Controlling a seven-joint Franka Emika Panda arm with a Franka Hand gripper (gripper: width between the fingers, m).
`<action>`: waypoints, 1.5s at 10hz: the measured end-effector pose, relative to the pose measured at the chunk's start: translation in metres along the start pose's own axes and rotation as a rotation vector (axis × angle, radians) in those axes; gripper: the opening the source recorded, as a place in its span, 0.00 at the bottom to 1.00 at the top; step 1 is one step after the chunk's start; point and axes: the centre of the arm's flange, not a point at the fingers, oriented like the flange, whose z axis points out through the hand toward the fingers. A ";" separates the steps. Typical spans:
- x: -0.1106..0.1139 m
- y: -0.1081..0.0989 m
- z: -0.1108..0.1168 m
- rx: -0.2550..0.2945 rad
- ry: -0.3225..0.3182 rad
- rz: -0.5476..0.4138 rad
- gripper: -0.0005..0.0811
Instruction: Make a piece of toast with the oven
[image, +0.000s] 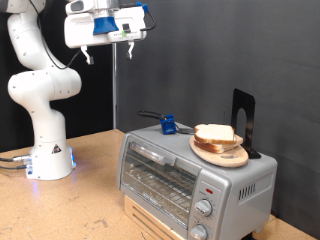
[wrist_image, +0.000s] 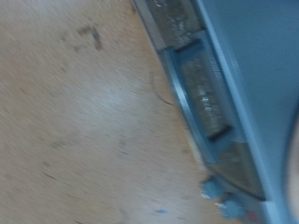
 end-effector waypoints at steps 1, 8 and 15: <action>-0.002 -0.003 -0.002 0.070 -0.065 -0.084 1.00; -0.002 0.002 0.044 0.127 -0.263 -0.320 1.00; 0.001 -0.007 0.138 0.045 -0.204 -0.383 1.00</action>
